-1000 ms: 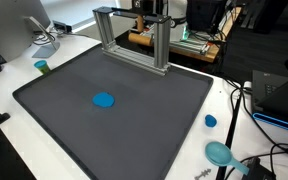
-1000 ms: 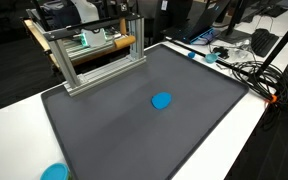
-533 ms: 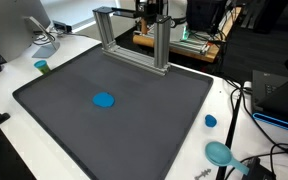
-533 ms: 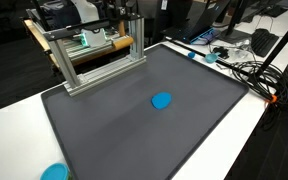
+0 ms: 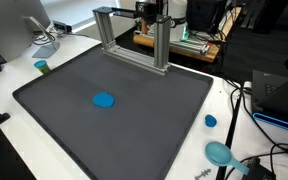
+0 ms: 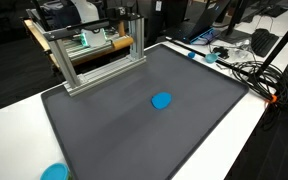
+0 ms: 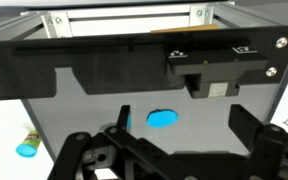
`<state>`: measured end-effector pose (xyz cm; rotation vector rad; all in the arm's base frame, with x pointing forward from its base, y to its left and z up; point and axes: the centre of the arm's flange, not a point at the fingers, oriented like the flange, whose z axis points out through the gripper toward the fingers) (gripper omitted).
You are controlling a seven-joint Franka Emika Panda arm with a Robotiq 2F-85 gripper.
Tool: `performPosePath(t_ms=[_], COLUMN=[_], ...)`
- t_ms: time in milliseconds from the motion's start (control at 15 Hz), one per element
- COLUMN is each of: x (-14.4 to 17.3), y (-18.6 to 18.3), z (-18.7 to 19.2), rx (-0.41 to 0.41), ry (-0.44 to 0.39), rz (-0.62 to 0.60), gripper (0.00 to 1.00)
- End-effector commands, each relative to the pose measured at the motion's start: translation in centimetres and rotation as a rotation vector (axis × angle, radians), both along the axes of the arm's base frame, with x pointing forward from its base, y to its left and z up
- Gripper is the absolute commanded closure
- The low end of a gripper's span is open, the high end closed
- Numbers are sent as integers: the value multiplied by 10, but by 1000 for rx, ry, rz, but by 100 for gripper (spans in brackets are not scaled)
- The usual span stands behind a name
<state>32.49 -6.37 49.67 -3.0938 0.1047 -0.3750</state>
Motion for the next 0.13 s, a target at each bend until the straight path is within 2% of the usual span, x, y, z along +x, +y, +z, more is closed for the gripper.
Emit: performPosePath(t_ms=[0, 67], x=[-9, -16], y=[-15, -25], z=[13, 21], rx=[0, 4], ry=[-52, -79], rz=[-1, -7], gripper=[0, 0])
